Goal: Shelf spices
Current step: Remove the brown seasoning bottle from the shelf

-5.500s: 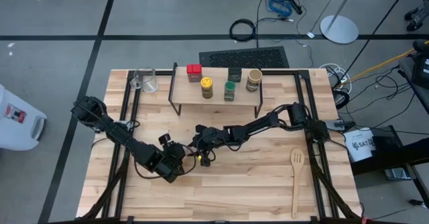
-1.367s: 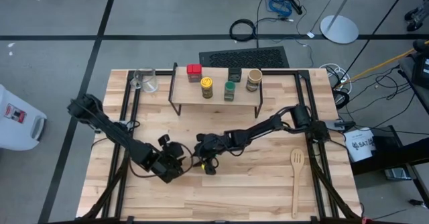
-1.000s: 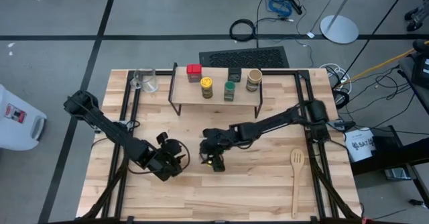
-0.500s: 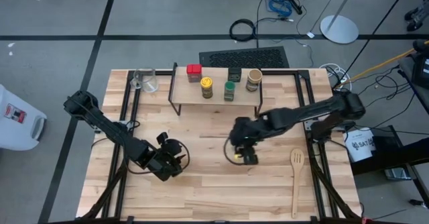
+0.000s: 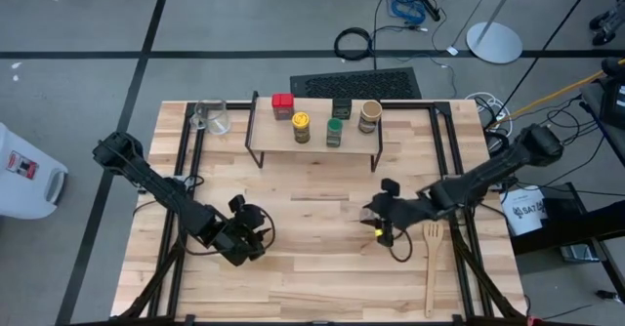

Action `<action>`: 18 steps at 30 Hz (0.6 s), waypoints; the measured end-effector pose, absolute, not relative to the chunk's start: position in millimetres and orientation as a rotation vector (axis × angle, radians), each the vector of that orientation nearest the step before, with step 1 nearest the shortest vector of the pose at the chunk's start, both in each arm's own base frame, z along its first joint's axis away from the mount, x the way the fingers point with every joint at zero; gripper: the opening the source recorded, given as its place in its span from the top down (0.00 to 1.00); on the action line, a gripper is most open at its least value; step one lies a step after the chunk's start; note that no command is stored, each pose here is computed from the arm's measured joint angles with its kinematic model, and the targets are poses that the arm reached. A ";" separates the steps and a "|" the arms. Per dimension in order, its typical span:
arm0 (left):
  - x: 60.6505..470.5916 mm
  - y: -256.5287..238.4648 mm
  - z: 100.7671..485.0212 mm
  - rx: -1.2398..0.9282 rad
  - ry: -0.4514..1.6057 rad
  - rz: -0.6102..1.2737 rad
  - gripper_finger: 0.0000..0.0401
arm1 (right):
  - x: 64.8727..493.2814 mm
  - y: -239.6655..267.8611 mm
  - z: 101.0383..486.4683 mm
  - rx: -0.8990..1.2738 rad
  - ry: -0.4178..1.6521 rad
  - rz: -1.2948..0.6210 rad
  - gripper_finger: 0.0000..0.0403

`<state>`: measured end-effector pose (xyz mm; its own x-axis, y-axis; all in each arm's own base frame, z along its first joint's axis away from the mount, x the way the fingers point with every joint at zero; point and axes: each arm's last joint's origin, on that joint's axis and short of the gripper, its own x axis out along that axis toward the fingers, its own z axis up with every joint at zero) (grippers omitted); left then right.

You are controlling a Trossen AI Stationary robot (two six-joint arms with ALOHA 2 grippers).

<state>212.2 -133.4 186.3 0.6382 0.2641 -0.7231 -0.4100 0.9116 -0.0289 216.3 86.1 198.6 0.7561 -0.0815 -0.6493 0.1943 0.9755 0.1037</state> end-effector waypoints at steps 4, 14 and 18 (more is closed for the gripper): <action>212.7 -132.6 186.7 -0.181 0.777 0.399 0.51 | 199.6 85.0 163.0 0.209 0.623 -0.160 0.58; 231.1 -133.6 208.3 -0.117 0.683 0.355 0.51 | 183.1 81.2 136.8 0.240 0.579 -0.136 0.59; 236.0 -133.9 211.6 -0.121 0.646 0.335 0.51 | 182.0 80.5 135.1 0.221 0.588 -0.134 0.58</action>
<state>236.0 -133.9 211.6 0.7471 0.2684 -0.6081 -0.3432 0.9392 -0.0071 182.0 80.5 135.1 0.8243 -0.0626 -0.5626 0.1880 0.9677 0.1678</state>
